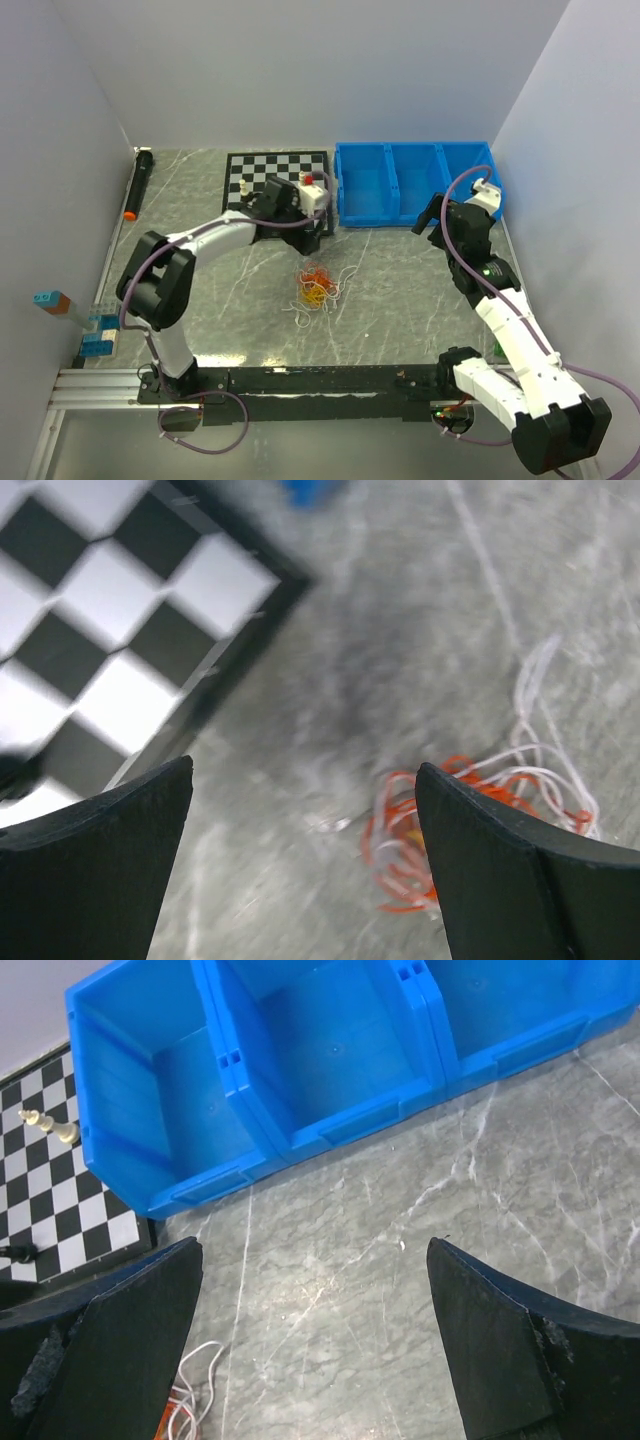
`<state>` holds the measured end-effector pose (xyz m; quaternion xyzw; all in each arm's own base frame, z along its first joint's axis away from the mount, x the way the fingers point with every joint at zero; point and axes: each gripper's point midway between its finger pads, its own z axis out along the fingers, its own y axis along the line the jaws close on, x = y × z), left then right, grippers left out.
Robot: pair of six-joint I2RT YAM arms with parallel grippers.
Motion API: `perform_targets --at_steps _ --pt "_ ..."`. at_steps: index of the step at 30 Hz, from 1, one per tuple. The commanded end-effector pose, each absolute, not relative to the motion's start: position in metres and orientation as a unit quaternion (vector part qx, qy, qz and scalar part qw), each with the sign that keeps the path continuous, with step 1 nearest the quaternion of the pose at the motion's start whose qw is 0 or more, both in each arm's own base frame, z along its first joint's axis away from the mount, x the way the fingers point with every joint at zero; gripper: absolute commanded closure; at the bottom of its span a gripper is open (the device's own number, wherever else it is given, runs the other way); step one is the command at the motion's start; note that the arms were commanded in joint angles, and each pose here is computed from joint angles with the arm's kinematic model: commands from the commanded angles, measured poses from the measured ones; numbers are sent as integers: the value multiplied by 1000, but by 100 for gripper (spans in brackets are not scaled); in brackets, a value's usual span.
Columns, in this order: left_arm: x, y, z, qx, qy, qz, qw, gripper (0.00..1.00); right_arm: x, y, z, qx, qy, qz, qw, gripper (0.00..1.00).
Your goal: Untangle the cables
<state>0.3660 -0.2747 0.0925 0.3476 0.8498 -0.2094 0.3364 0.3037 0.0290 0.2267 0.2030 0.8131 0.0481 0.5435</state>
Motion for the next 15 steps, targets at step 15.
perform_targets --at_steps 15 --pt "272 -305 32 528 784 -200 258 3 373 39 239 196 823 20 533 1"
